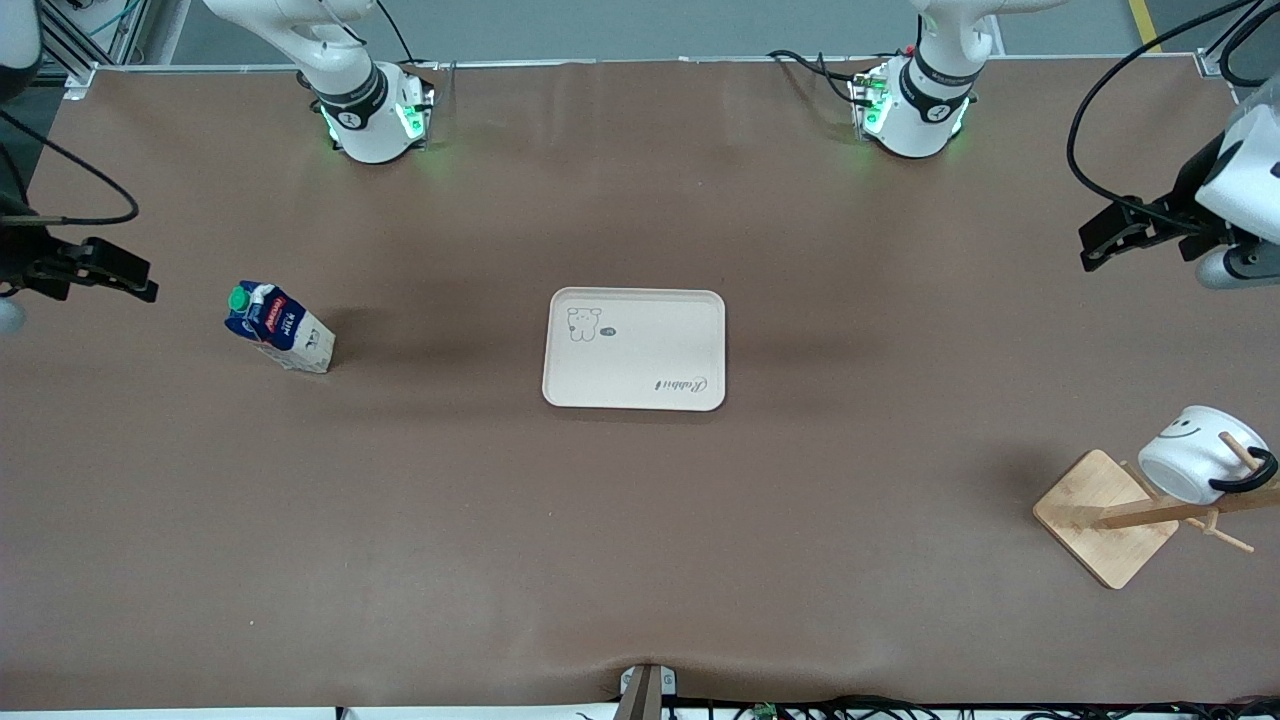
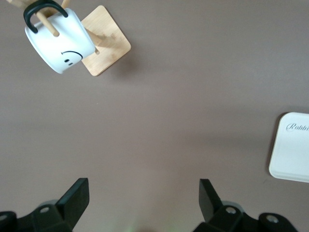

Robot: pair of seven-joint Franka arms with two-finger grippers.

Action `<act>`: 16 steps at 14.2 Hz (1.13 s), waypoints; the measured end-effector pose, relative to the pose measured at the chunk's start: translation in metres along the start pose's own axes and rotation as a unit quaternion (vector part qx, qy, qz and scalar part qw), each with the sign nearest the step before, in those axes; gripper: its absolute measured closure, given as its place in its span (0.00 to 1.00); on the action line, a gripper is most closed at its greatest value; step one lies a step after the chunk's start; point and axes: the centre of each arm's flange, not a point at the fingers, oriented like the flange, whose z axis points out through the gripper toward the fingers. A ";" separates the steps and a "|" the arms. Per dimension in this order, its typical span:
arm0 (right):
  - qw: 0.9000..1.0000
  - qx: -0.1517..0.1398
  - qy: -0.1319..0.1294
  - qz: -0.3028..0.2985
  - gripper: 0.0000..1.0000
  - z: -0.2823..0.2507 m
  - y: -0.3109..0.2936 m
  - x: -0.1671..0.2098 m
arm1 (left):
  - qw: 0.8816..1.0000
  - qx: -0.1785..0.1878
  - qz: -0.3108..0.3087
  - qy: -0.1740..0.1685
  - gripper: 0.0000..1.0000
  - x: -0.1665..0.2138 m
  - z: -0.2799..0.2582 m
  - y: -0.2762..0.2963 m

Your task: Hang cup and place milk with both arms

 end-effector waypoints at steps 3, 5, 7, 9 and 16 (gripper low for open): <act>0.999 -0.011 0.007 -0.047 0.00 0.010 0.002 -0.019 | 1.000 0.003 0.020 -0.004 0.00 -0.012 0.003 -0.007; 0.998 -0.020 0.013 -0.054 0.00 0.003 0.005 -0.021 | 1.000 0.003 0.022 -0.001 0.00 -0.014 0.003 -0.007; 0.998 -0.020 0.009 -0.051 0.00 -0.008 0.009 -0.024 | 1.000 0.003 0.023 0.004 0.00 -0.013 0.003 -0.006; 0.999 -0.019 -0.005 -0.051 0.00 -0.014 0.011 -0.029 | 1.000 0.002 0.023 0.006 0.00 -0.013 0.003 -0.006; 0.999 -0.020 0.006 -0.048 0.00 -0.028 0.014 -0.029 | 0.999 -0.024 0.023 0.011 0.00 -0.011 0.004 -0.002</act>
